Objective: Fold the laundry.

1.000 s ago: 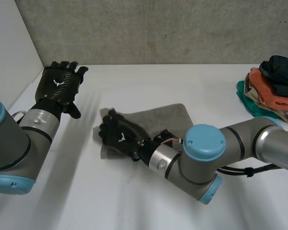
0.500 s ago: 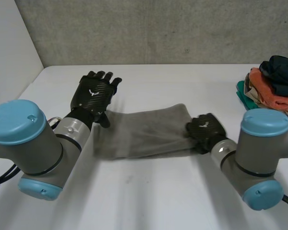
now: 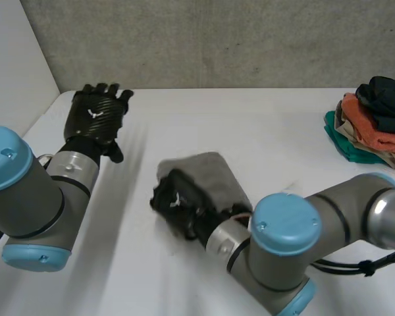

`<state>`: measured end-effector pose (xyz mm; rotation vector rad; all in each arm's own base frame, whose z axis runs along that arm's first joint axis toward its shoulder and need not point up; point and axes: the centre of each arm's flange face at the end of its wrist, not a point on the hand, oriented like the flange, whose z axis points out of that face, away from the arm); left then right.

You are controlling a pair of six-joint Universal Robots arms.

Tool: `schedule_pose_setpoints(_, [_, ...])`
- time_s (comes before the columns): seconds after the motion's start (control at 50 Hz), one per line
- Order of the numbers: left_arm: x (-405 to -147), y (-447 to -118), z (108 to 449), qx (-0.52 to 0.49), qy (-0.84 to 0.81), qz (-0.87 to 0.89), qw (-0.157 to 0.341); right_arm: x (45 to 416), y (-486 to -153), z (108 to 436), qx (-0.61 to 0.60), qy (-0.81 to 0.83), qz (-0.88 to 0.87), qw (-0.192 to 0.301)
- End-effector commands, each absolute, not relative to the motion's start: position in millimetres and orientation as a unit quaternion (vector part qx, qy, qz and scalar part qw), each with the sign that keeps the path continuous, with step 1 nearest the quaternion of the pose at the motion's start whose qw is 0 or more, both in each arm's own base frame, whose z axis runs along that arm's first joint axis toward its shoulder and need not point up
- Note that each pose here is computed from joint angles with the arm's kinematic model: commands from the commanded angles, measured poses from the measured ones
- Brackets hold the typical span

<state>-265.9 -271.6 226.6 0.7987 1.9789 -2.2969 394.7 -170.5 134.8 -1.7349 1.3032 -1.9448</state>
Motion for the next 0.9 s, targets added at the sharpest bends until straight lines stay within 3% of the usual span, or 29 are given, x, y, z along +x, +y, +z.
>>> schedule_pose_setpoints(0.02, [-263, -269, 223, 0.236, 0.644, -0.727, -0.001, 386, -164, 125, -0.6, 0.494, -0.611, 0.15])
schedule_pose_setpoints(0.06, [-268, -265, 225, 0.235, 0.641, -0.73, -0.014, 383, -171, 140, -0.573, 0.507, -0.624, 0.162])
schedule_pose_setpoints(0.16, [-288, -253, 236, 0.229, 0.629, -0.74, -0.062, 348, -228, 201, -0.417, 0.582, -0.666, 0.207])
schedule_pose_setpoints(0.24, [-309, -241, 240, 0.224, 0.624, -0.74, -0.114, 331, -253, 209, -0.328, 0.641, -0.645, 0.255])
schedule_pose_setpoints(0.32, [-334, -225, 221, 0.243, 0.641, -0.712, -0.155, 326, -267, 210, -0.288, 0.685, -0.611, 0.274])
schedule_pose_setpoints(0.44, [-356, -220, 174, 0.276, 0.7, -0.642, -0.151, 328, -282, 177, -0.298, 0.745, -0.541, 0.253])
schedule_pose_setpoints(0.56, [-339, -226, 133, 0.263, 0.777, -0.568, -0.061, 332, -290, 139, -0.333, 0.776, -0.487, 0.225])
schedule_pose_setpoints(0.68, [-323, -227, 122, 0.262, 0.8, -0.539, -0.029, 330, -293, 133, -0.379, 0.763, -0.494, 0.174])
schedule_pose_setpoints(0.76, [-322, -226, 129, 0.262, 0.796, -0.544, -0.034, 330, -290, 145, -0.402, 0.745, -0.516, 0.133])
schedule_pose_setpoints(0.9, [-335, -227, 183, 0.268, 0.749, -0.597, -0.101, 322, -279, 186, -0.404, 0.695, -0.588, 0.093])
